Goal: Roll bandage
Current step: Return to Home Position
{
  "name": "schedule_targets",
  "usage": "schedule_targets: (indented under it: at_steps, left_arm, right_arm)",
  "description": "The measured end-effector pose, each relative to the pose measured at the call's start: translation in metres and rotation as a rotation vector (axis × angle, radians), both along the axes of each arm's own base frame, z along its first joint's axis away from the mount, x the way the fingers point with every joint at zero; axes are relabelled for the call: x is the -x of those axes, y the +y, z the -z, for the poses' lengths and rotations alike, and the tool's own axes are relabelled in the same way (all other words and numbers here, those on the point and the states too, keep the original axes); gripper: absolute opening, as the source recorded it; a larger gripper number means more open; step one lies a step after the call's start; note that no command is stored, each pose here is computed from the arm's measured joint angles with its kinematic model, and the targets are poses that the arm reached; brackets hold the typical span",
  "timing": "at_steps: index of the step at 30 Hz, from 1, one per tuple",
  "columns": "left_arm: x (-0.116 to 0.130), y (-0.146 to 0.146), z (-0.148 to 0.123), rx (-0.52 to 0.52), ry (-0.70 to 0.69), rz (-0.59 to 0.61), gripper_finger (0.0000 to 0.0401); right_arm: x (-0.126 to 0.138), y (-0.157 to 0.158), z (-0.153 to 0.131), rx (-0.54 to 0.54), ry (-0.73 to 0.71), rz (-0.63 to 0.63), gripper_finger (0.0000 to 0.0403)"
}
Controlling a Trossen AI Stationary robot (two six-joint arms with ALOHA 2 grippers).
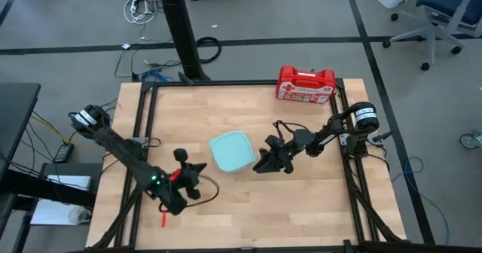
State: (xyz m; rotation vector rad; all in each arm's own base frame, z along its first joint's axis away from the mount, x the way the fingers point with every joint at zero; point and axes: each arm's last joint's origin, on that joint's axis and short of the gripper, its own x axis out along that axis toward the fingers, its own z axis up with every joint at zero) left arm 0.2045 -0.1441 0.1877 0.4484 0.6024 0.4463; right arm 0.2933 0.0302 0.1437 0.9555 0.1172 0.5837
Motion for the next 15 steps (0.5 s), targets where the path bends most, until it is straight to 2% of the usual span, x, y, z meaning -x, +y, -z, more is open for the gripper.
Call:
schedule_targets:
  at_steps: [5, 10, 15]
  left_arm:
    - [0.02, -0.015, -0.001, -0.029, -0.054, 0.028, 0.0]
    - [0.048, -0.017, -0.004, 0.001, -0.129, 0.009, 0.0]
    - [0.063, -0.017, -0.01, 0.029, -0.173, 0.024, 0.0]
  right_arm:
    - [0.003, -0.007, -0.018, 0.061, -0.104, 0.037, 0.0148]
    - [0.006, -0.009, -0.032, 0.151, -0.214, 0.059, 0.0148]
    - [0.007, -0.009, -0.037, 0.235, -0.278, 0.081, 0.0148]
